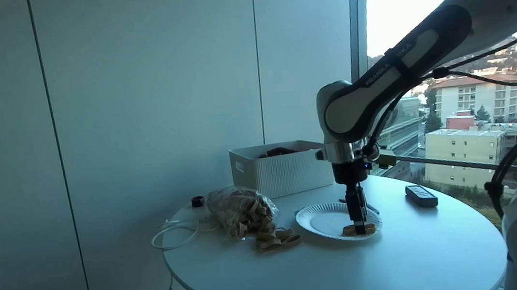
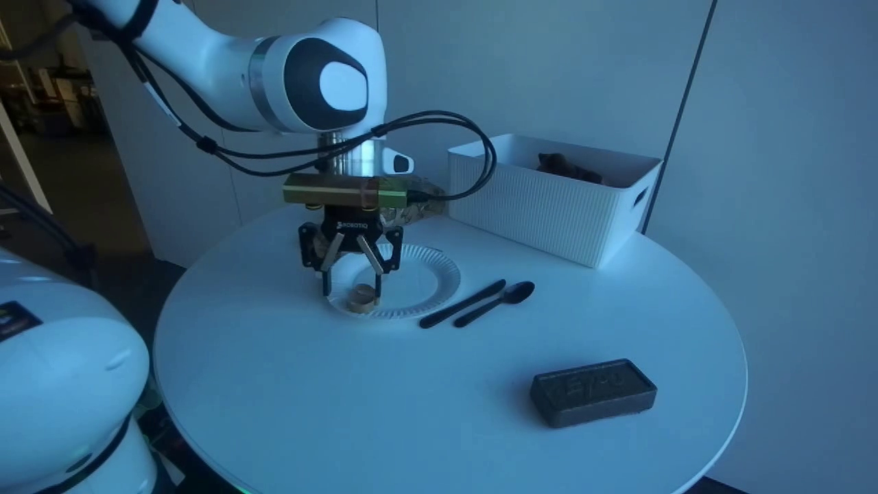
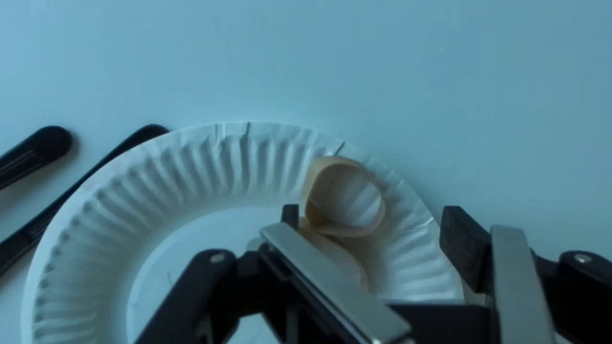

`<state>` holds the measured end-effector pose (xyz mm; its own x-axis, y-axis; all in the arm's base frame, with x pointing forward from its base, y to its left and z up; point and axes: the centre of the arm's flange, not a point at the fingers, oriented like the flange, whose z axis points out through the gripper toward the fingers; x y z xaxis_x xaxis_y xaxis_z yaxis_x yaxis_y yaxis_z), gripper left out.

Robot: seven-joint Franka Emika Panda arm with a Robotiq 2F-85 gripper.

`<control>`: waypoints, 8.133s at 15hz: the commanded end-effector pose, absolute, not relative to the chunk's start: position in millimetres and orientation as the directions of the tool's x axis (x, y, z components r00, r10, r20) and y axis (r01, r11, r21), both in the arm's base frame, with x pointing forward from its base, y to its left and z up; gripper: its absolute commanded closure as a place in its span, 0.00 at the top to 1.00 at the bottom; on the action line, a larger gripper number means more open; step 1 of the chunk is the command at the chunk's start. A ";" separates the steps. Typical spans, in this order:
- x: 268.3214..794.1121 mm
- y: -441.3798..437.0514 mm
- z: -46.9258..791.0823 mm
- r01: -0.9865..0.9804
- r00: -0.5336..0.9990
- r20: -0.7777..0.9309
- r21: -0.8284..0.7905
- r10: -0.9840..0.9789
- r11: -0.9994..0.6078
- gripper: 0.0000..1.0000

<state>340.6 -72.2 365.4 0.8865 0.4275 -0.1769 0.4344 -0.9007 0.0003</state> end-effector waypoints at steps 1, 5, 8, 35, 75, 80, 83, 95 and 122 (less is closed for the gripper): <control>334.4 -71.6 376.6 0.464 0.883 -0.086 0.011 0.462 -0.886 1.00; 334.3 -71.3 364.4 0.459 0.884 -0.103 0.003 0.456 -0.889 1.00; 332.9 -72.2 353.3 0.457 0.883 -0.116 -0.008 0.455 -0.890 0.99; 354.5 -72.0 347.5 0.191 0.981 -0.042 0.095 0.188 -0.977 0.07; 321.1 -58.2 382.2 0.293 0.943 -0.182 0.054 0.279 -0.955 0.40; 319.6 -58.4 378.7 0.320 0.937 -0.157 0.032 0.311 -0.947 0.73; 320.2 -59.0 371.0 0.345 0.929 -0.154 0.024 0.338 -0.938 0.95; 326.5 -63.9 350.3 0.380 0.915 -0.137 -0.026 0.379 -0.925 0.59; 312.4 23.6 420.6 0.697 0.716 0.176 -0.112 0.676 -0.709 0.12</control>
<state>325.0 -9.3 420.4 0.7620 0.6395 0.1021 0.6476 -0.7511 -0.1284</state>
